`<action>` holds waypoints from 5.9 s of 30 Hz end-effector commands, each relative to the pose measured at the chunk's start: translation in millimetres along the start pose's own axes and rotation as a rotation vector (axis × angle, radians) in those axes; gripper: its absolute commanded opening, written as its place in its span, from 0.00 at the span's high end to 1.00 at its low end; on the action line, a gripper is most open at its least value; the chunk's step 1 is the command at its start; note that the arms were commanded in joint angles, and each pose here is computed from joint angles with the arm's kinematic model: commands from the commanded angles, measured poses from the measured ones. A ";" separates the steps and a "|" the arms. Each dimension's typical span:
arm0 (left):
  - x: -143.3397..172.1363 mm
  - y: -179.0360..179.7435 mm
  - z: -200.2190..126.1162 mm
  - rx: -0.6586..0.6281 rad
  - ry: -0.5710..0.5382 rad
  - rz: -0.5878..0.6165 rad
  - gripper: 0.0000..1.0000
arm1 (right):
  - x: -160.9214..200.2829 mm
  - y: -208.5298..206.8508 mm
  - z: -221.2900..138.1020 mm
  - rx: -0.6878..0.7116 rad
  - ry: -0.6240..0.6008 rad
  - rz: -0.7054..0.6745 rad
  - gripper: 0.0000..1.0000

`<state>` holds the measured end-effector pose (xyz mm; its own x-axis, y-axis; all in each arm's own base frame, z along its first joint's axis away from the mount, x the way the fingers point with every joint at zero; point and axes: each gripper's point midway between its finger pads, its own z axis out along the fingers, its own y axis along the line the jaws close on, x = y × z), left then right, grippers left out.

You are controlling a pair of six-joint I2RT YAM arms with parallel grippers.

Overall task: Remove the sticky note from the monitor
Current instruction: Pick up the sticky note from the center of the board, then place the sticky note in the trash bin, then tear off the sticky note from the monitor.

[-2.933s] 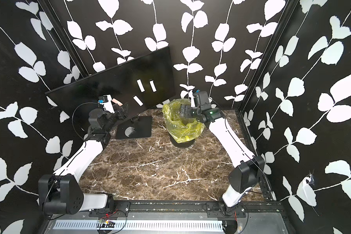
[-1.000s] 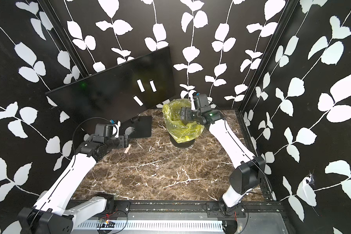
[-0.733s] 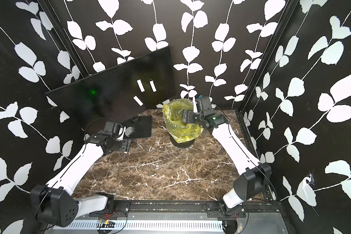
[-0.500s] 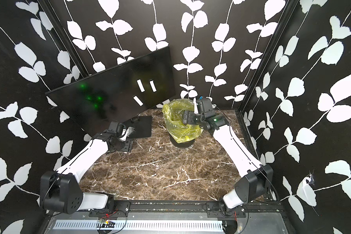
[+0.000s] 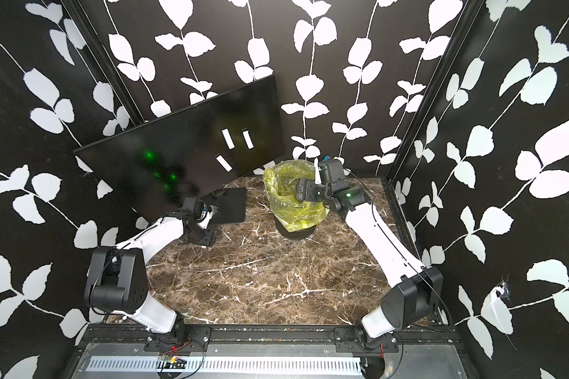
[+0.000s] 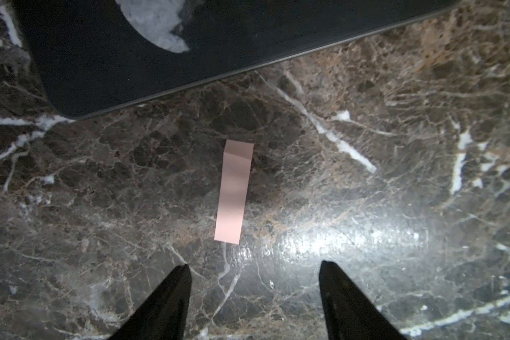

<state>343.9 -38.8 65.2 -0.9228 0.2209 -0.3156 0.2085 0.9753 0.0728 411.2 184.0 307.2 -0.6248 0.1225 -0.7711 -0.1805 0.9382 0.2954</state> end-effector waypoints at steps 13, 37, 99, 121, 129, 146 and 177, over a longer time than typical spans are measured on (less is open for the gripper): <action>-32.3 3.8 26.2 -0.003 -0.033 0.065 0.39 | -3.5 -4.5 -12.0 0.006 -0.043 0.018 0.02; -10.2 11.6 47.2 0.021 0.096 0.046 0.50 | -0.2 -4.5 -15.5 -0.001 -0.045 0.028 0.02; -219.2 -217.5 -333.4 0.658 -0.782 0.110 1.00 | -40.2 -18.4 -63.9 0.116 -0.171 -0.039 0.02; -278.1 -312.0 -281.4 0.794 -0.879 0.139 0.38 | -61.0 -26.3 -74.8 0.169 -0.230 -0.049 0.02; -256.1 -272.9 -303.8 0.631 -0.889 0.194 0.25 | -62.6 -21.5 -66.3 0.148 -0.222 -0.053 0.02; -188.9 -83.3 -271.1 0.514 -0.944 -0.399 0.22 | -58.7 -1.9 -43.1 0.040 -0.187 -0.020 0.02; -239.6 -41.4 -180.8 0.773 -0.990 -0.900 0.19 | -44.9 -19.2 -48.9 0.087 -0.192 -0.022 0.01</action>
<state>487.1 -139.2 301.5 -0.3353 -0.7939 -0.5072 0.1070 0.5028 -0.8577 406.9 151.8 341.9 -0.5289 0.1249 -0.8395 -0.1231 0.9674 0.2214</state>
